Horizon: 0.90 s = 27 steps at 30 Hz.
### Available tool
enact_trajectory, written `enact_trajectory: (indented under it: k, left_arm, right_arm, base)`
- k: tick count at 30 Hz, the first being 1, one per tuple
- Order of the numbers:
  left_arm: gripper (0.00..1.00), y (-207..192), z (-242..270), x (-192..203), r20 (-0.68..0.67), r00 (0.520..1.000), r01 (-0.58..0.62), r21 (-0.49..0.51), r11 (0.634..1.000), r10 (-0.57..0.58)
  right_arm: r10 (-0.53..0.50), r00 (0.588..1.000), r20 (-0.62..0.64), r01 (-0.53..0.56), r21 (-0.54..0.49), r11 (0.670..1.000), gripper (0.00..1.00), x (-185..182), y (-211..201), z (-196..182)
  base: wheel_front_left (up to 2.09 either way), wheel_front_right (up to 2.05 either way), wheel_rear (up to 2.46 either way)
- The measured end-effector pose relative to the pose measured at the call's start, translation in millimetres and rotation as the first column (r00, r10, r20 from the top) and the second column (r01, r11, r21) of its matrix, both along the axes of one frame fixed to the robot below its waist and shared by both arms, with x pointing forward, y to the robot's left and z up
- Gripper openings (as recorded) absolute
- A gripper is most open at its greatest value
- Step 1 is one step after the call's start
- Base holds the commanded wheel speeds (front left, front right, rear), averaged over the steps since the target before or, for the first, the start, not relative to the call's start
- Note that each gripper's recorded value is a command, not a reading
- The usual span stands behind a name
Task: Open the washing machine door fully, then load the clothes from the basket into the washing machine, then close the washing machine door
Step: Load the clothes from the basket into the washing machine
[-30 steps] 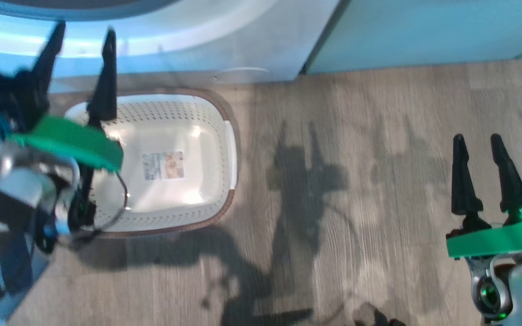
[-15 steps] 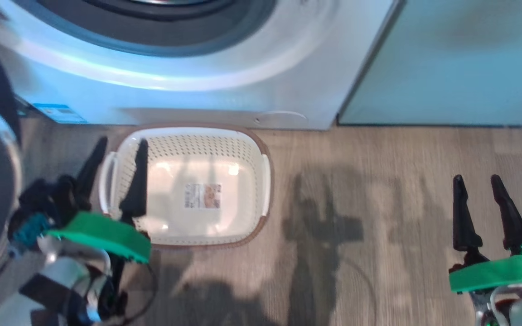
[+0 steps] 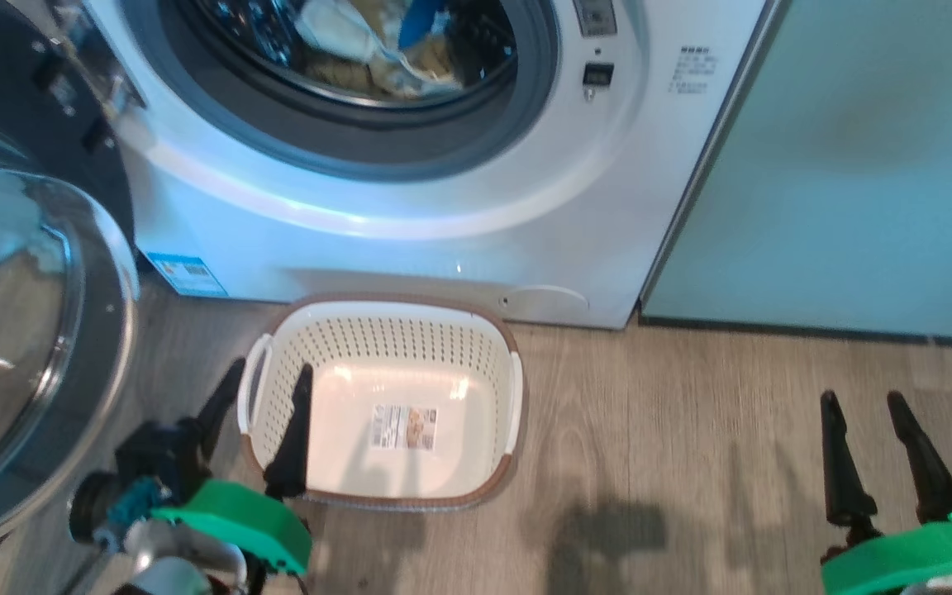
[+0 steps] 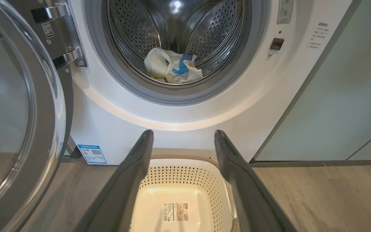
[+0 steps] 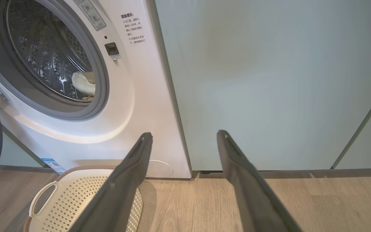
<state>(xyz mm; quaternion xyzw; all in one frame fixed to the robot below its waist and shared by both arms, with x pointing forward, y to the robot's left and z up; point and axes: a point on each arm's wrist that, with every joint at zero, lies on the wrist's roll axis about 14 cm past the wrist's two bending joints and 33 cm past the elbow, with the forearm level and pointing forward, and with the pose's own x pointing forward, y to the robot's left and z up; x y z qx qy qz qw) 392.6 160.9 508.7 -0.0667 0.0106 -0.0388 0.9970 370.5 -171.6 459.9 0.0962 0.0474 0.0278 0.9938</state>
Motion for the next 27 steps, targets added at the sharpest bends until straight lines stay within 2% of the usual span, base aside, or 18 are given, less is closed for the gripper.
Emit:
enact_trajectory:
  k: [19, 27]
  left_arm:
    - [1.00, 7, 13, -43, 0.046, 0.998, -0.045, 0.023, 0.999, 0.044]
    - [1.00, 5, 19, -46, 0.068, 0.997, -0.037, 0.030, 0.999, 0.035]
  right_arm:
    - [0.003, 1.000, 0.021, -0.003, -0.011, 1.000, 1.00, -45, -1, 20]
    - [-0.005, 0.999, 0.053, 0.006, -0.013, 1.000, 1.00, -48, -4, 32]
  base:
    - [0.00, 0.00, 0.00]
    - [0.00, 0.00, 0.00]
